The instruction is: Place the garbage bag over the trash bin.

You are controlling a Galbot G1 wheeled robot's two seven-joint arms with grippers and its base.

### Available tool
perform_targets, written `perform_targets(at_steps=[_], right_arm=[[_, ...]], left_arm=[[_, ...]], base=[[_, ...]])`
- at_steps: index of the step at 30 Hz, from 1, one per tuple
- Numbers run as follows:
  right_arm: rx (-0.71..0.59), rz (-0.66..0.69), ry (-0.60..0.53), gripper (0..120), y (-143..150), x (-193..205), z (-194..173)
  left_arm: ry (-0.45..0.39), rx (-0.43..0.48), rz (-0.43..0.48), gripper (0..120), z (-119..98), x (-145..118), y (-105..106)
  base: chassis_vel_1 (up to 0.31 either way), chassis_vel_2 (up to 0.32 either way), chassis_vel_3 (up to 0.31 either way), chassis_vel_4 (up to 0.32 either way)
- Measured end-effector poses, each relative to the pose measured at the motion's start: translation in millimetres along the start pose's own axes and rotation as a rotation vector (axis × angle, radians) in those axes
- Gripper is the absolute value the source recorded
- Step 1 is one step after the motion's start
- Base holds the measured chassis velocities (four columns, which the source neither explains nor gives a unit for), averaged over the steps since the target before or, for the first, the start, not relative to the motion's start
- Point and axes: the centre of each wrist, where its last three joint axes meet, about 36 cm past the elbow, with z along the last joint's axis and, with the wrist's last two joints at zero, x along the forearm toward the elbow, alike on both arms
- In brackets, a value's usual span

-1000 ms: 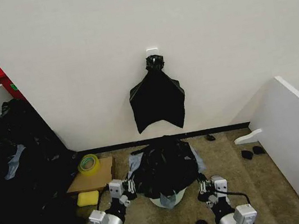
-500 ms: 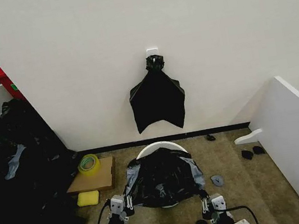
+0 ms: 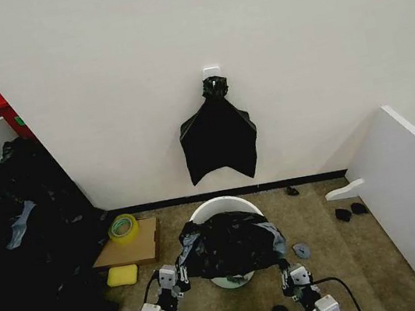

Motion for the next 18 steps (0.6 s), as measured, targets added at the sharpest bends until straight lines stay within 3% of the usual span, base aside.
perform_targets(at_steps=[11,18], right_arm=[[0.114,-0.013,-0.076,0,-17.9,-20.0,20.8],[-0.007,-0.116,-0.093,0,-15.2,-9.7,13.1]], left_arm=[[0.020,0.004,-0.050,0,-1.2,-9.0,11.1],[0.025,0.019,-0.098,3,-4.4,-3.5,14.9]], base=[[0.000,0.000,0.000,0.000],[0.000,0.000,0.000,0.000]])
